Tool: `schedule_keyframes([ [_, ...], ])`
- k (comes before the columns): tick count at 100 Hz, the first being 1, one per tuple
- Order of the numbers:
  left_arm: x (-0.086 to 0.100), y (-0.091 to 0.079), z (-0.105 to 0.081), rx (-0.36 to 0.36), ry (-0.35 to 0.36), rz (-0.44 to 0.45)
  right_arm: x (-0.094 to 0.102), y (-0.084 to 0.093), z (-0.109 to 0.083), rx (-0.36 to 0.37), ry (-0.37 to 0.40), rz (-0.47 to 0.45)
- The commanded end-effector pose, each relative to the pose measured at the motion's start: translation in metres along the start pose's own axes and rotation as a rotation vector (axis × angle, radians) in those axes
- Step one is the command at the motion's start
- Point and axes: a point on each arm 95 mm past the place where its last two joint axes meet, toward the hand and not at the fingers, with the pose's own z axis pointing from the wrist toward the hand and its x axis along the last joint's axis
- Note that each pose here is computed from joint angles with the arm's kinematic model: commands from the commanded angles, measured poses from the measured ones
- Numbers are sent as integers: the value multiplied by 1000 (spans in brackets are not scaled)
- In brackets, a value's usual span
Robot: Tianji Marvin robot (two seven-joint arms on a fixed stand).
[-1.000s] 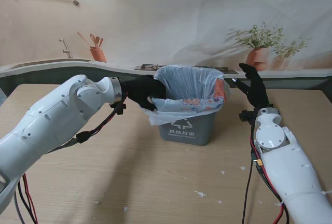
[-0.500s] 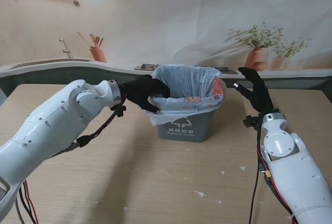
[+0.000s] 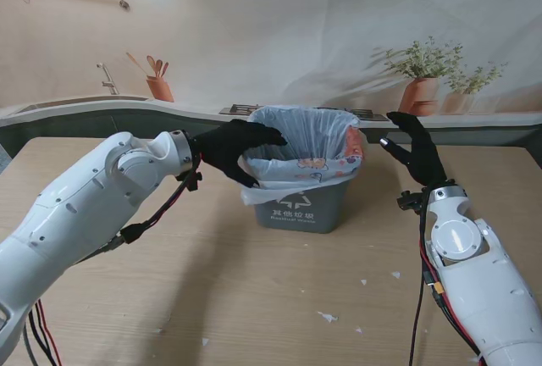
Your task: Fit the garbage bag over the bin
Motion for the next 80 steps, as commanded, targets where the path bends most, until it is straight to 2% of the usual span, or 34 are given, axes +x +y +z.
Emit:
schedule_keyframes([
  [1,3,-4,1,5,3,-10,0,-6,-3,13,-3,8],
  [55,6,-17,-2,119,-21,-75,-2,-7,-6,28,3,-9],
  [69,5,-19,-4,181,-43,-120,1,-7,-8,44,18,-10],
  [80,8,-25,-14,254,-63,-149,7,-4,-11,71,50,-32],
])
